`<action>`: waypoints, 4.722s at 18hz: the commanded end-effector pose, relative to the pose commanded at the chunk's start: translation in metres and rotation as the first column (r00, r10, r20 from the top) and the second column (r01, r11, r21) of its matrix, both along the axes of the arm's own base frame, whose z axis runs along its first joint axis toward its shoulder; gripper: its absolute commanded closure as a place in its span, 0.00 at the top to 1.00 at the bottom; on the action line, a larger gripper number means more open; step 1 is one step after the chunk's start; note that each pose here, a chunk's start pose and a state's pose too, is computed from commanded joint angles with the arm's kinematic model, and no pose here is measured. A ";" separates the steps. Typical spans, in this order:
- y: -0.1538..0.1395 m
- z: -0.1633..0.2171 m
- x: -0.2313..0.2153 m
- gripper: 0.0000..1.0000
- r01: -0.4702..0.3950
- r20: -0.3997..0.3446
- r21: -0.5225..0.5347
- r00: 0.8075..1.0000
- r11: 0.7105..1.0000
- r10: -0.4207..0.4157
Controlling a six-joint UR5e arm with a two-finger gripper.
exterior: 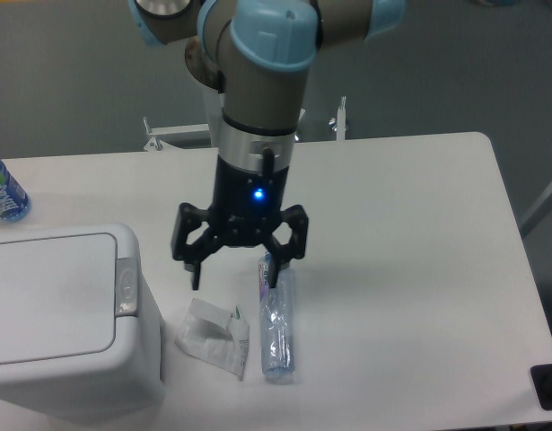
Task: Open the trash can
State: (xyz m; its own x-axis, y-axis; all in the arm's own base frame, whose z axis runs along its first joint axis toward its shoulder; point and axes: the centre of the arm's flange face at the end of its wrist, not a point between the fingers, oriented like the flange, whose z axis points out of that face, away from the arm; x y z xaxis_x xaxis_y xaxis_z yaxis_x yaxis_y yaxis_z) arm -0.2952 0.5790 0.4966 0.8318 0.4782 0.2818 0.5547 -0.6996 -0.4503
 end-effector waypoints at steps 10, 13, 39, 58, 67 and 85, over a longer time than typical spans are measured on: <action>0.013 -0.005 0.023 1.00 0.015 0.015 -0.006 1.000 1.000 -0.015; 0.014 -0.007 0.026 1.00 0.019 0.017 -0.008 1.000 1.000 -0.019; 0.027 -0.025 0.036 1.00 0.046 0.028 -0.024 0.999 0.999 -0.046; -0.014 0.094 -0.050 1.00 -0.113 -0.303 0.062 0.945 0.992 0.127; -0.071 0.101 -0.110 1.00 -0.034 -0.468 -0.057 0.884 0.998 0.003; -0.144 0.064 -0.149 1.00 0.120 -0.525 -0.404 0.782 0.907 -0.337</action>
